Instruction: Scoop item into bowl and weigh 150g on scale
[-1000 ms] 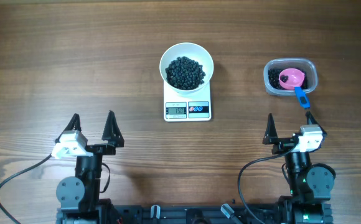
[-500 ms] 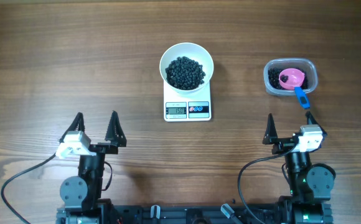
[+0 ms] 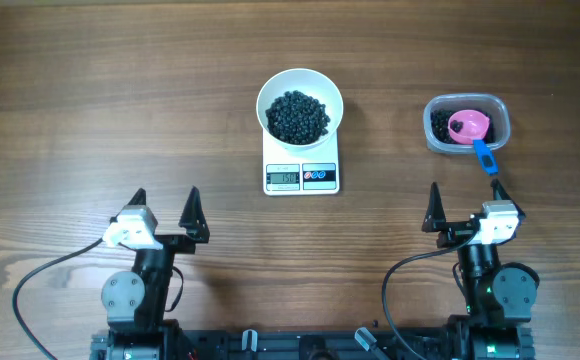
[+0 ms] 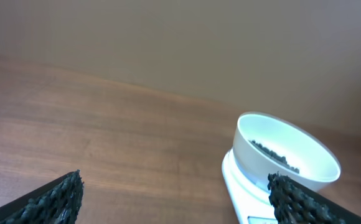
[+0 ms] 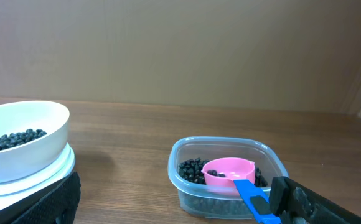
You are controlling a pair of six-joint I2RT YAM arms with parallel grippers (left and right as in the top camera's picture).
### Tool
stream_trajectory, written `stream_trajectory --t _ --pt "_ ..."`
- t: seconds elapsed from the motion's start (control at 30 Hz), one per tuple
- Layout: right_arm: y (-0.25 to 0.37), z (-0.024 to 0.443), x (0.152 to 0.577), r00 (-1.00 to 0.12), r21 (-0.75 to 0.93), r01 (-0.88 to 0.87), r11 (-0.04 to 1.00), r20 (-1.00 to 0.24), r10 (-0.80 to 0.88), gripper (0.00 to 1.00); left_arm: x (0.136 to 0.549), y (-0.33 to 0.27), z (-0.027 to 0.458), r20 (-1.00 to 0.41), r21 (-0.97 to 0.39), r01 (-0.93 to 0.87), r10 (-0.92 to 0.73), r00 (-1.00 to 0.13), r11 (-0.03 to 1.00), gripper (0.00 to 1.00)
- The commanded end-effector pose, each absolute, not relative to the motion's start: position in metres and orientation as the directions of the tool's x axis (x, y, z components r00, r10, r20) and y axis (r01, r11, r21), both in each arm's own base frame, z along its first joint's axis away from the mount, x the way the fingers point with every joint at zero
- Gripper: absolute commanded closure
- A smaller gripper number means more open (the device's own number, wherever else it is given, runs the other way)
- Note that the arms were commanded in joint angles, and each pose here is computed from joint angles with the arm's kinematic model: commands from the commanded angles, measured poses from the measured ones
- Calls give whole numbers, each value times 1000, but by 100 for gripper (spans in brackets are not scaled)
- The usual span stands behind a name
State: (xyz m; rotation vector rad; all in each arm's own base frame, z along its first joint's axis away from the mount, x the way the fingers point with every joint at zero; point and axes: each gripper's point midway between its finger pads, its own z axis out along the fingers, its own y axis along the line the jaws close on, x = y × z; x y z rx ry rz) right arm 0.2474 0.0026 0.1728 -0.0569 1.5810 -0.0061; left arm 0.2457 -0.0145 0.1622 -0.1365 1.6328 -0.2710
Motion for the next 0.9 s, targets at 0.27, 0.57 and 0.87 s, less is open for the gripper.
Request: stream_trajectory --t 0.27,0.57,0.87 --pt "3 174 247 -3 -52 -33 998 -999 -52 0 244 -24 160 -991 -122 144 -111 -78 982 0" --pt "3 174 247 -3 -52 -33 998 -999 -52 0 246 -5 157 -994 -83 34 -80 -74 996 0" --pt "3 174 247 -3 -52 -33 998 -999 -52 0 246 3 156 -994 -72 -12 -73 -75 997 0"
